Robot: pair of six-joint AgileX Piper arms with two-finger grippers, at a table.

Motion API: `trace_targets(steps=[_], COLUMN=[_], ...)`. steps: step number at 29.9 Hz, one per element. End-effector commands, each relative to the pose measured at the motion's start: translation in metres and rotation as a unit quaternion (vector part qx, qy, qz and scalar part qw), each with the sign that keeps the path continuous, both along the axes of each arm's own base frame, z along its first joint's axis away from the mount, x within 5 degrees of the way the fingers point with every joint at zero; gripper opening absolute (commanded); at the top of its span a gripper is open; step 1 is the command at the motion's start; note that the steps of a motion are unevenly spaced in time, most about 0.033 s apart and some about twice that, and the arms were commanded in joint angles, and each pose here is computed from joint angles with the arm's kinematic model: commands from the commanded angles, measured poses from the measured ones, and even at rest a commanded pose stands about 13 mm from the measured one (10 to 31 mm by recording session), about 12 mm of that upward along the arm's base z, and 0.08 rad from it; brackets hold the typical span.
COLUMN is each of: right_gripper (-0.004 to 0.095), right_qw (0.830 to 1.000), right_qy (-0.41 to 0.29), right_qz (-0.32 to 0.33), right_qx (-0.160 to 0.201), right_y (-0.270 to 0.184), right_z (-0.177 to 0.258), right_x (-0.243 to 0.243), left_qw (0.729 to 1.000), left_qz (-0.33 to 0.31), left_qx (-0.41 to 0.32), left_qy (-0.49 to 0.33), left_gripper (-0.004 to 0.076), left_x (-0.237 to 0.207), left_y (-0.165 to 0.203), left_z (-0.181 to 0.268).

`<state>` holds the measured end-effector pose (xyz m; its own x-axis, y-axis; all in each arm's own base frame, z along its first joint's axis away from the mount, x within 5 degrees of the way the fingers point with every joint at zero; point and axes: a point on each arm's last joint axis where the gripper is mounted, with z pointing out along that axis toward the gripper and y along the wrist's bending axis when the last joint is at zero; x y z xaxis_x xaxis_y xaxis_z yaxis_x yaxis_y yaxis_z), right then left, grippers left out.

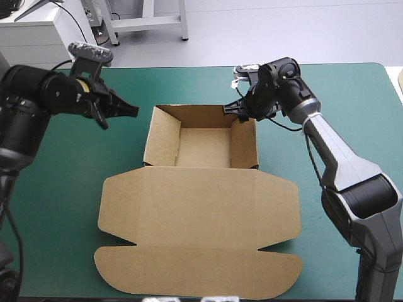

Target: Fold the box

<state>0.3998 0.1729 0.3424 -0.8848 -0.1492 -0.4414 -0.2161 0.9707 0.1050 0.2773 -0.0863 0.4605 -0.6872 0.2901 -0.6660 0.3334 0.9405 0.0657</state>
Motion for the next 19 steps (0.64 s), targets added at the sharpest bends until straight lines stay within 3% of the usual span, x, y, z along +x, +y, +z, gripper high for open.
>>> trace_targets(steps=[1, 9, 14, 19], right_gripper=[0.0463, 0.0461, 0.0461, 0.0442], right_qw=[1.000, 1.000, 0.998, 0.997], right_qy=[-0.017, 0.025, 0.067, 0.079], right_qz=[0.002, 0.003, 0.006, 0.004], right_qx=[0.006, -0.009, 0.017, -0.007], right_y=[-0.007, -0.007, -0.002, -0.005], right_z=[0.020, -0.006, -0.022, -0.034], right_x=[-0.014, -0.016, -0.020, -0.021], left_qw=[1.000, 1.000, 1.000, 1.000], left_qz=[-0.010, -0.012, -0.013, -0.013], left_qx=[0.009, 0.006, 0.008, -0.002], left_qy=[0.004, -0.015, -0.002, -0.010], left_gripper=[-0.0006, -0.0008, -0.0008, -0.0008], left_x=[-0.044, -0.104, -0.130, -0.153], left_y=[0.013, 0.033, 0.041, 0.047], left_z=[0.003, -0.040, -0.073, -0.112])
